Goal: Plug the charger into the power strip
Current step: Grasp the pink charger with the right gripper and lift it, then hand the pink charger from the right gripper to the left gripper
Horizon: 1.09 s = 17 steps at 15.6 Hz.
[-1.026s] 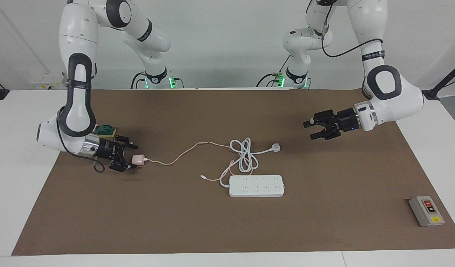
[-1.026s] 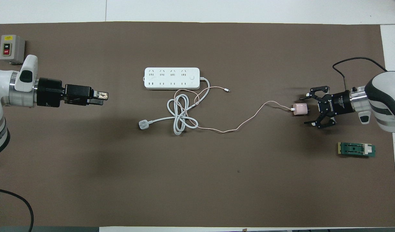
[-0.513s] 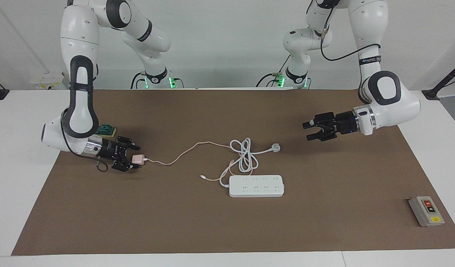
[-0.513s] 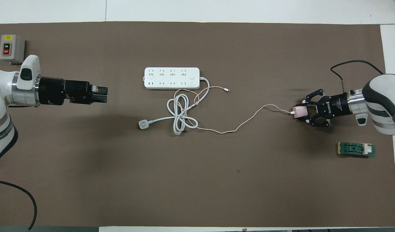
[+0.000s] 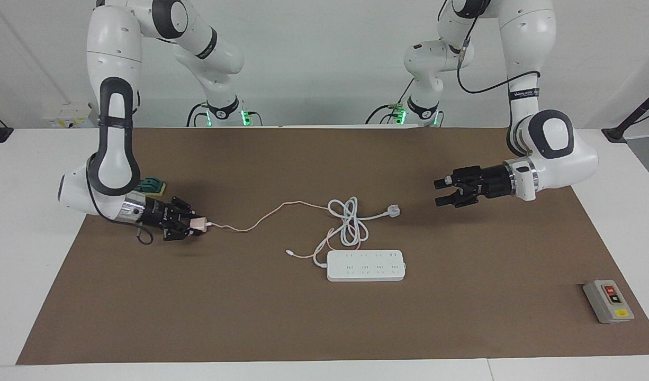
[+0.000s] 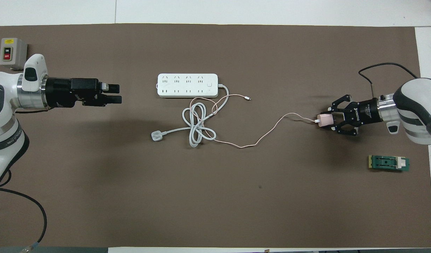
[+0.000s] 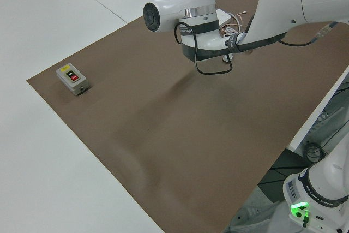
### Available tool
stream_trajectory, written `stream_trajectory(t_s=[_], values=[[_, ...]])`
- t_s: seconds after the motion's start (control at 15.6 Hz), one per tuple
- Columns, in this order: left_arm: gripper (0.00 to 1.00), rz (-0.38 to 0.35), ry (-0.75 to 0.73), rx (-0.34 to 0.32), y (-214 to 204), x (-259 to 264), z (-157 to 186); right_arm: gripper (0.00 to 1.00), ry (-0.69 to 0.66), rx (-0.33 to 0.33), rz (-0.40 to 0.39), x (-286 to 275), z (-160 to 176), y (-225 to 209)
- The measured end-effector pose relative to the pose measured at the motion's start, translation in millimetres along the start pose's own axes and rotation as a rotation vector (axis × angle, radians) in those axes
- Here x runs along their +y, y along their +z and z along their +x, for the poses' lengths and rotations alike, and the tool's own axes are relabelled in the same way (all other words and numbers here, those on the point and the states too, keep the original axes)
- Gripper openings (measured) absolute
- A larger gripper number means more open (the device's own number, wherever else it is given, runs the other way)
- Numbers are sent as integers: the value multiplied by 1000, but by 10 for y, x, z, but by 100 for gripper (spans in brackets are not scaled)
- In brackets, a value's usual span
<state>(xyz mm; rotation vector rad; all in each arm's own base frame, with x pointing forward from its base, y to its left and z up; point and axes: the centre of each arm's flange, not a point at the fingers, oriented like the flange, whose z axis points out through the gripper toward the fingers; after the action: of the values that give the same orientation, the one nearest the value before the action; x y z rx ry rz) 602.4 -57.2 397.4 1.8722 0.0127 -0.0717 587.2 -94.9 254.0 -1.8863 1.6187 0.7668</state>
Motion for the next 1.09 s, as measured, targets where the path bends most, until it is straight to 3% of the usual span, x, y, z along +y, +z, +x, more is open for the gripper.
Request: stream_trajectory(t_s=[0.51,0.83,1.09], values=[[100,-108,80,-39,350,19,7,47,28,-21,-46,-767,-1390,-215],[100,-174,114,-37,609,-22,40,47,38,-33,-44,-1077,-2392,152],[100,-196,140,-85,1000,57,-37,47,55,-34,-14,-1182,-3023,581]])
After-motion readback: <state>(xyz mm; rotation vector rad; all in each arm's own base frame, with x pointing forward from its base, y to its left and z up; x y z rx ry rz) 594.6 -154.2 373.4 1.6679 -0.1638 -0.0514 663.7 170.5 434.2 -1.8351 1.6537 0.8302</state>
